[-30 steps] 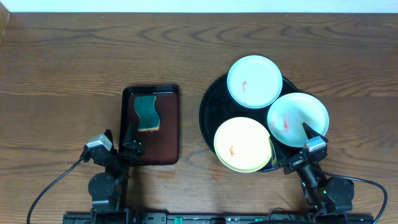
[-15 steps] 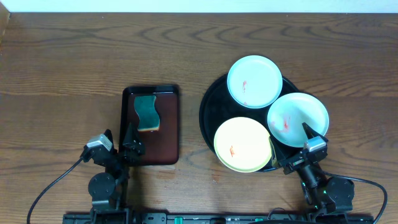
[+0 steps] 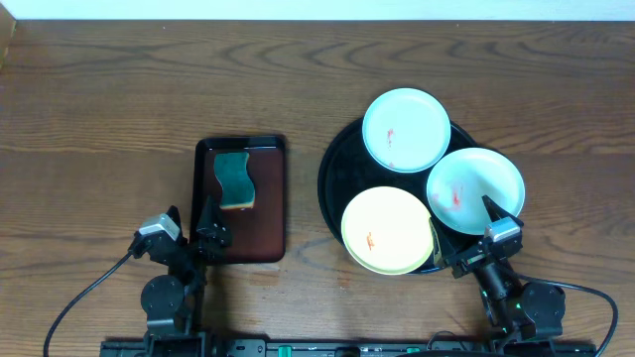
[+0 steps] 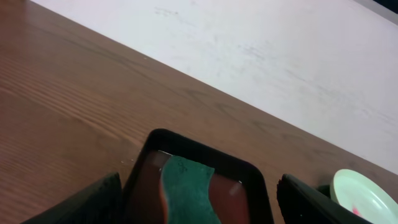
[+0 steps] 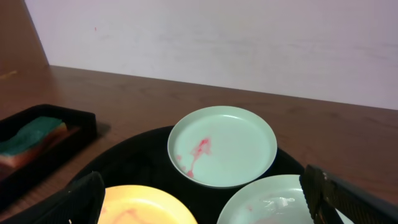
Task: Clean dirty plates on tray and stack at the side
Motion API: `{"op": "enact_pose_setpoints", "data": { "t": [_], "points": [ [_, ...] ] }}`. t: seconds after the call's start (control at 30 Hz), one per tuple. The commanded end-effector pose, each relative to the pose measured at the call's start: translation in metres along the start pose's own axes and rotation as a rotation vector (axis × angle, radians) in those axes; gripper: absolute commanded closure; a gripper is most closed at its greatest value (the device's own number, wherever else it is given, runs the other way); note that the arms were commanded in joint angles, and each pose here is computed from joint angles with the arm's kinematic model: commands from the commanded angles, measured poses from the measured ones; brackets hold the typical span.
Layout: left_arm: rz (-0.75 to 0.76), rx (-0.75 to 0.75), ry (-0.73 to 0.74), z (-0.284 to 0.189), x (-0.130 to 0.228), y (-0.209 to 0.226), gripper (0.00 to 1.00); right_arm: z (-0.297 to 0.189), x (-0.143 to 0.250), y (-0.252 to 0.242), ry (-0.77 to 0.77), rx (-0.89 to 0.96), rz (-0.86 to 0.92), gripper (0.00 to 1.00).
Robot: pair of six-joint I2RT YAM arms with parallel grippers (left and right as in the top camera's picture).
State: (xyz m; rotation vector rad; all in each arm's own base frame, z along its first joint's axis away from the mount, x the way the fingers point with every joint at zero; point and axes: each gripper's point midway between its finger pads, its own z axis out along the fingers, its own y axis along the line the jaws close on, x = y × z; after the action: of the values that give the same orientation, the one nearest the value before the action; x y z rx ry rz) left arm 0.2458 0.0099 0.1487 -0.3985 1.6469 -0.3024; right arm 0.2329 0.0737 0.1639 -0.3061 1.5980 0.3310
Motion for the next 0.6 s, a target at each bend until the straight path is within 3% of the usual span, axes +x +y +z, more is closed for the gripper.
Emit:
{"op": "enact_pose_setpoints", "data": {
  "t": [0.0,0.17,0.4,0.57],
  "points": [
    [-0.011,0.029,0.069,0.000,0.017,-0.003,0.20,0.000,0.001,-0.002,0.005,0.009,-0.009,0.01],
    [-0.008,0.128,0.048,-0.002,0.006,-0.023,0.20,-0.002,-0.006,0.001,-0.006,-0.005,0.040,0.01],
    [0.006,0.259,-0.007,-0.025,-0.061,-0.072,0.20,-0.019,-0.073,0.009,0.053,-0.016,0.059,0.01],
    [-0.017,0.242,0.169,-0.037,-0.094,-0.099,0.20,-0.022,-0.113,0.010,0.251,-0.006,0.129,0.01]
  ]
}}
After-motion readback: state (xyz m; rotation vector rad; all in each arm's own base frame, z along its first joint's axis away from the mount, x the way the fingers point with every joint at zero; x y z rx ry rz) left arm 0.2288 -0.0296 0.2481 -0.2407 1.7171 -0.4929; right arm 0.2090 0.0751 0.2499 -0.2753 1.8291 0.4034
